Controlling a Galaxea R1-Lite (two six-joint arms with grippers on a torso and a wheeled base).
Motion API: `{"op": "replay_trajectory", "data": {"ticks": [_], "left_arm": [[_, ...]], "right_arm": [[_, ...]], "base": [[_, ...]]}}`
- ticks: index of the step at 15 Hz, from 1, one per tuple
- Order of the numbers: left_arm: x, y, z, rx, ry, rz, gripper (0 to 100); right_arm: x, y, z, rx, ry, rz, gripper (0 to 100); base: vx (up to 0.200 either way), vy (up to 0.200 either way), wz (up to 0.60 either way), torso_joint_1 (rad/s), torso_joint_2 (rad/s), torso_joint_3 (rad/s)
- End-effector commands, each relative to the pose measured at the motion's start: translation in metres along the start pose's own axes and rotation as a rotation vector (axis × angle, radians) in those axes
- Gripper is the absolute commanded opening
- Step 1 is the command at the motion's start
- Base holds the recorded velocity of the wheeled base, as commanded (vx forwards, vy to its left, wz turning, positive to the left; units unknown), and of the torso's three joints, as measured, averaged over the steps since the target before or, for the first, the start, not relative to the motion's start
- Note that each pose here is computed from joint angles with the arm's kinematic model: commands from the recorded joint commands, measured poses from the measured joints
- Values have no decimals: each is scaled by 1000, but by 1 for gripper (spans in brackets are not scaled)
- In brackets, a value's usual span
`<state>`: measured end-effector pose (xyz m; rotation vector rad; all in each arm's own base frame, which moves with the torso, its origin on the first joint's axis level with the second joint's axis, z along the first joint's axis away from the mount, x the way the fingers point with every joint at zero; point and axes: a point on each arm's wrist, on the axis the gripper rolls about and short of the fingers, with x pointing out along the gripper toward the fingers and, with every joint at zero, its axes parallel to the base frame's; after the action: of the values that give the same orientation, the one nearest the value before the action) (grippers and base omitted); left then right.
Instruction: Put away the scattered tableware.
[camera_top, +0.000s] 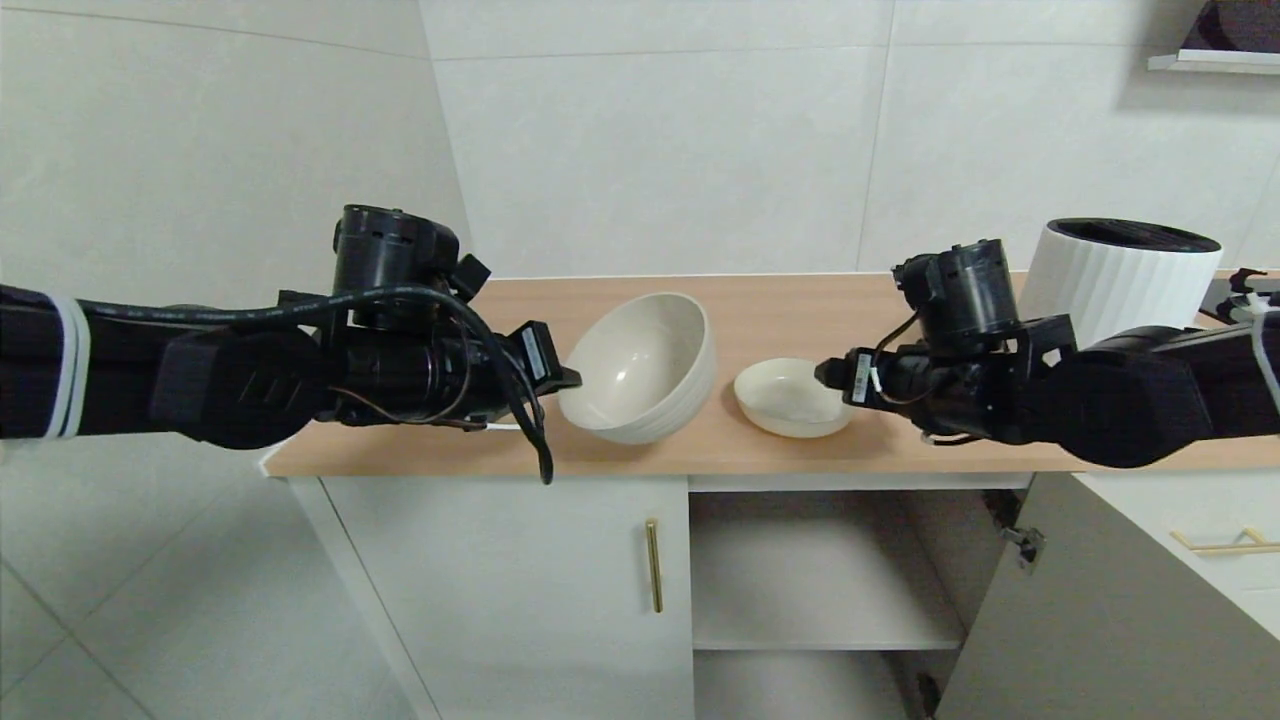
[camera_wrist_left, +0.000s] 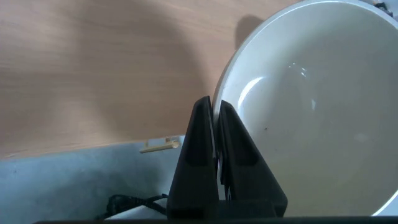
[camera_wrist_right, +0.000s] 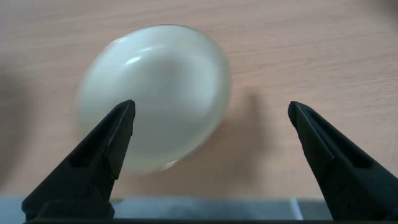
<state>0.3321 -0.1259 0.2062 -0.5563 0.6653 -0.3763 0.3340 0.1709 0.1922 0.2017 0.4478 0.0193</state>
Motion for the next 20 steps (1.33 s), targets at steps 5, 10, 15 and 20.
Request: {"op": "replay_trajectory", "data": {"ticks": [5,10,15,20], "left_arm": [[-9,-3,1,6,-15,-11,0],[-9,-3,1,6,-15,-11,0],[-10,-3,1,6,-16,-11,0],[-14,-4,0,6,-16,-14,0]], "right_arm": [[34,-3,-17,-16,47,-57,100],[39,-4,-21,-18,60,-57,0],[36,-3,-15,4,24,-43,0],[25,-5,-7,22,6,-32,0]], "base": [[0,0,0,0,0,0],[0,0,0,0,0,0],[0,0,0,0,0,0],[0,0,0,0,0,0]]}}
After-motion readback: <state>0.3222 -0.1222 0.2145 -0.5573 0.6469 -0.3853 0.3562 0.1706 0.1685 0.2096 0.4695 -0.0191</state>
